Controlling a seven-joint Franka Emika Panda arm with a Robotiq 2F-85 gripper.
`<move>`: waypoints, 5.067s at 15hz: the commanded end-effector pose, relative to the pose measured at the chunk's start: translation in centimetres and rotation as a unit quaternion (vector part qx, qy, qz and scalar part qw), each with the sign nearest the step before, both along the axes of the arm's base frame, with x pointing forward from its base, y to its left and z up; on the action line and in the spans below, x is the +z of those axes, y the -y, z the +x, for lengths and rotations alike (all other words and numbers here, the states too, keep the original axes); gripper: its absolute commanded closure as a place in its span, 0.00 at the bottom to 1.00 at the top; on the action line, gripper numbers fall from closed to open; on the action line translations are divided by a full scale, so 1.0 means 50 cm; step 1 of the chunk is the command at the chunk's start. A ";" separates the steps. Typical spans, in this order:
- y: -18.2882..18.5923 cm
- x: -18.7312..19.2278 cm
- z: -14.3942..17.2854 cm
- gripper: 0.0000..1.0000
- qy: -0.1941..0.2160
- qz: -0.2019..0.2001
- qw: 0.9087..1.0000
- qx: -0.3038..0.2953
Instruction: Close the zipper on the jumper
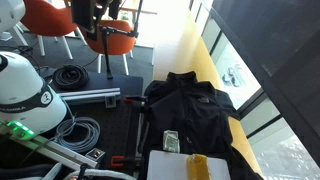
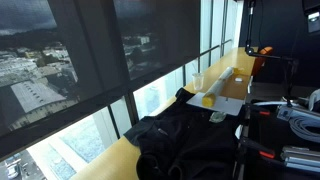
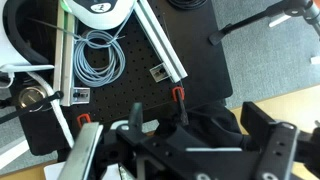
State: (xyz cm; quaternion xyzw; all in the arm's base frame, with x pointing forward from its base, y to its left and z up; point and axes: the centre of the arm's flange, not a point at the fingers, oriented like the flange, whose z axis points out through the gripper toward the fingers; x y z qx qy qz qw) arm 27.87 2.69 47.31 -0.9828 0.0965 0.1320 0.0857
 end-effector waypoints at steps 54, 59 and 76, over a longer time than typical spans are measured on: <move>0.121 -0.571 0.421 0.00 0.206 -0.093 0.970 0.090; 0.111 -0.660 0.517 0.00 0.195 -0.096 0.972 0.094; 0.003 -0.669 0.523 0.00 0.154 -0.121 0.977 0.083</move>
